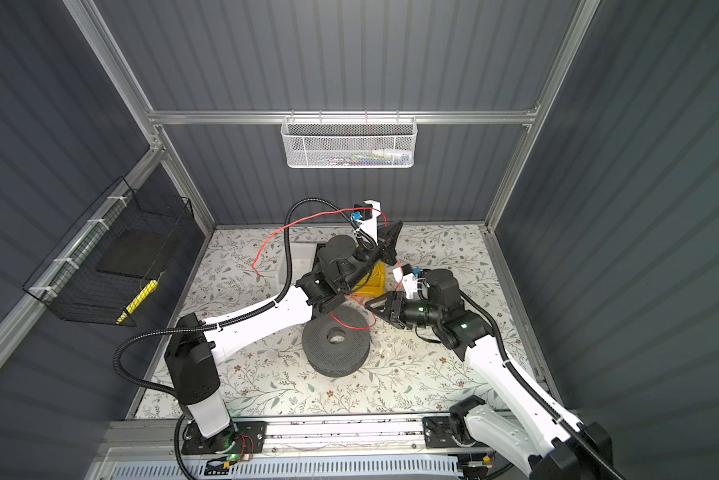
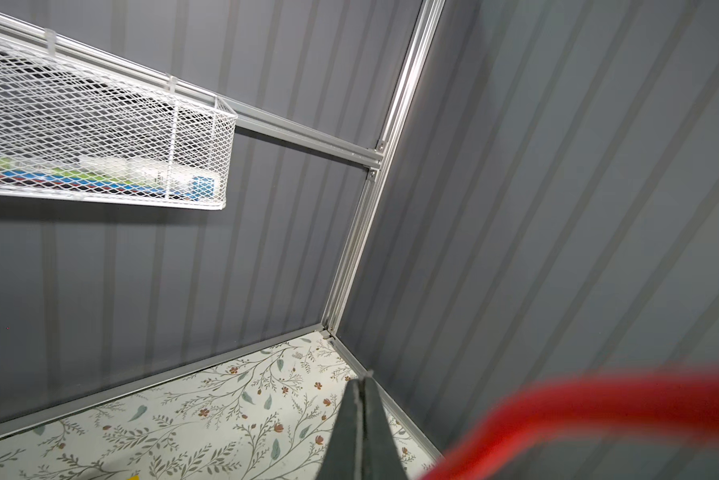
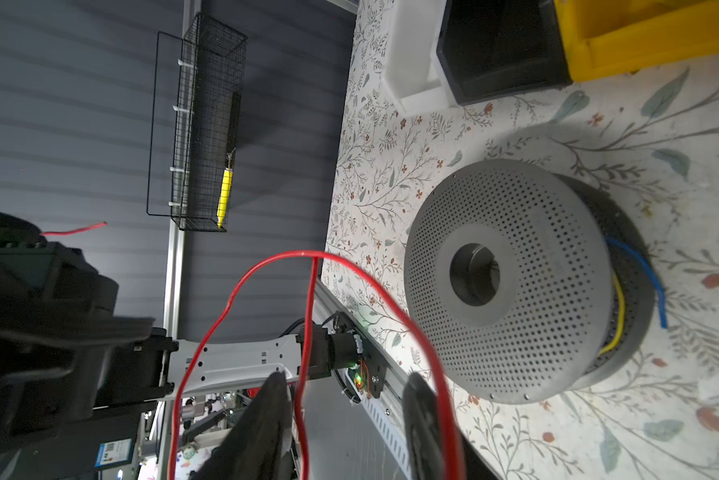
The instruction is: Wrap the cables
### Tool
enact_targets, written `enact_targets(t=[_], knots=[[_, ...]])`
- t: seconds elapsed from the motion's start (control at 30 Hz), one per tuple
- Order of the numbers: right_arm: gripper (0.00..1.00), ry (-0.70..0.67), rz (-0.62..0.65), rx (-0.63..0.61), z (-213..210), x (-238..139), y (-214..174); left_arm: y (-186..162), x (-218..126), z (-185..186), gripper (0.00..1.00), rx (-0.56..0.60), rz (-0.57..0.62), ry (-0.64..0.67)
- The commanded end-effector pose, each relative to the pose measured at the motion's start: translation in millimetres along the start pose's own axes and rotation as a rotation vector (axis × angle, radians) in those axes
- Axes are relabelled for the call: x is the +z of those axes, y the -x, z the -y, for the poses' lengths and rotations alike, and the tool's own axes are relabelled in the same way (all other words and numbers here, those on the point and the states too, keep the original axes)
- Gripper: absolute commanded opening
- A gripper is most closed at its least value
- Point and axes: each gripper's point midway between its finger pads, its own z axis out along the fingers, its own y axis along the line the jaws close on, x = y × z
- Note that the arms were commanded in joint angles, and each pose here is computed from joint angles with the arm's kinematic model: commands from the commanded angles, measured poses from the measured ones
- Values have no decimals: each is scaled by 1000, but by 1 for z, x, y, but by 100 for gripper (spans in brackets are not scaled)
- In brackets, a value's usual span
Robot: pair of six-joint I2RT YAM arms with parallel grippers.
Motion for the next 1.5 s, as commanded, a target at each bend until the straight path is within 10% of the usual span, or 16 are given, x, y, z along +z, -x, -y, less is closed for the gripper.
enact_targets(t=[0.0, 1.2, 1.47], knots=[[48, 29, 40, 39, 2, 0, 1, 27, -9, 2, 0, 9, 66, 15], [29, 82, -79, -5, -18, 29, 2, 27, -16, -7, 0, 56, 48, 71], [8, 62, -94, 13, -8, 27, -8, 31, -17, -12, 0, 84, 58, 99]])
